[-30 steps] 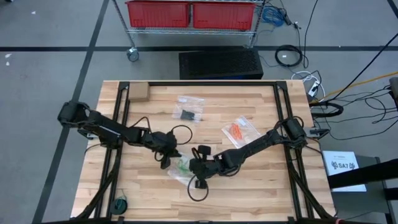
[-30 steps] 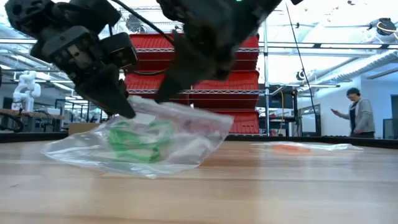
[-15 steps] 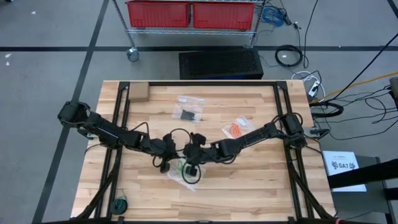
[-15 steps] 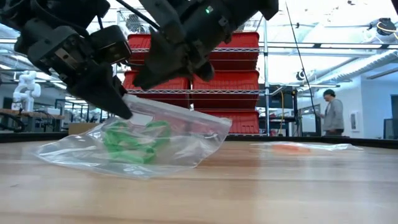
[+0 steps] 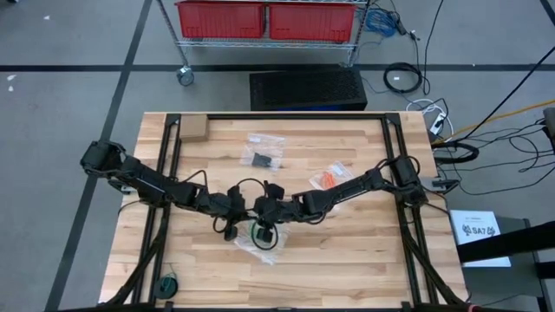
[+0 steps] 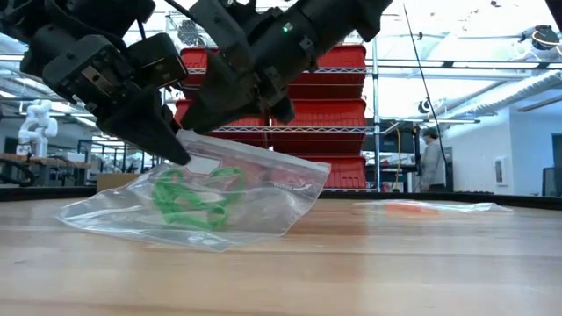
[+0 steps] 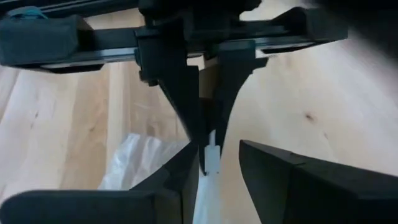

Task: Sort rubber bands
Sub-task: Close the transparent zip bag

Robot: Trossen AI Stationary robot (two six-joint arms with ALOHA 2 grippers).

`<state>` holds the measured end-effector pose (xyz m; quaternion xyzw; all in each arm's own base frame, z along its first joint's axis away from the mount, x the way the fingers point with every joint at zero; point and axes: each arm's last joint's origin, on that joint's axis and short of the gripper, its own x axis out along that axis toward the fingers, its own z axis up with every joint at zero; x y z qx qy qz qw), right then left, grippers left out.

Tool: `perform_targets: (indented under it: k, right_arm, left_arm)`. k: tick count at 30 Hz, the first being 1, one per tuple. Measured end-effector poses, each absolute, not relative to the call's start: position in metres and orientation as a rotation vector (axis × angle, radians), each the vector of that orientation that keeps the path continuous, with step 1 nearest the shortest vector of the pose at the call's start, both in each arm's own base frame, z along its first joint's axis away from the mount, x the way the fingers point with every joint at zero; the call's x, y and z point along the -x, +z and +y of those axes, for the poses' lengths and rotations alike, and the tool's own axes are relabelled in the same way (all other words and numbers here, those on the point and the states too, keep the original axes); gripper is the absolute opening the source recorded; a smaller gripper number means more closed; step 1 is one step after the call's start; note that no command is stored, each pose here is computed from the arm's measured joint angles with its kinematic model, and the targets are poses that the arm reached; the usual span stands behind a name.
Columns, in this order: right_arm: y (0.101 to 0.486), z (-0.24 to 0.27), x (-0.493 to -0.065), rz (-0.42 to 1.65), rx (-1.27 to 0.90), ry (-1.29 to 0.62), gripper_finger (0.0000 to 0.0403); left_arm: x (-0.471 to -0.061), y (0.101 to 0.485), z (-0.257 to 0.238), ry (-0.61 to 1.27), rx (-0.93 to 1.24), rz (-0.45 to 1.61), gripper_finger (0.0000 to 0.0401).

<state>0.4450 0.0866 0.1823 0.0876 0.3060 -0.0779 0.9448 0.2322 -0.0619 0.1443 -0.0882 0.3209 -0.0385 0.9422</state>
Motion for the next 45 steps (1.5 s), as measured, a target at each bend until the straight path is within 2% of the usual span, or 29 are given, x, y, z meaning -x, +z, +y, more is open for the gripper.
perform_targets:
  k: [12, 19, 45]
  right_arm:
    - [0.174, 0.082, -0.447, 0.662, -0.234, -0.107, 0.0074]
    - [0.174, 0.082, -0.447, 0.671, -0.230, -0.110, 0.0010]
    - [0.163, 0.105, -0.430, 0.829, -0.190, -0.127, 0.0004]
  left_arm:
    - [-0.233, 0.145, -0.062, -0.081, 0.175, 0.649, 0.0000]
    - [-0.233, 0.146, -0.062, -0.087, 0.170, 0.638, 0.0000]
    - [-0.226, 0.161, -0.063, -0.092, 0.159, 0.591, 0.0000]
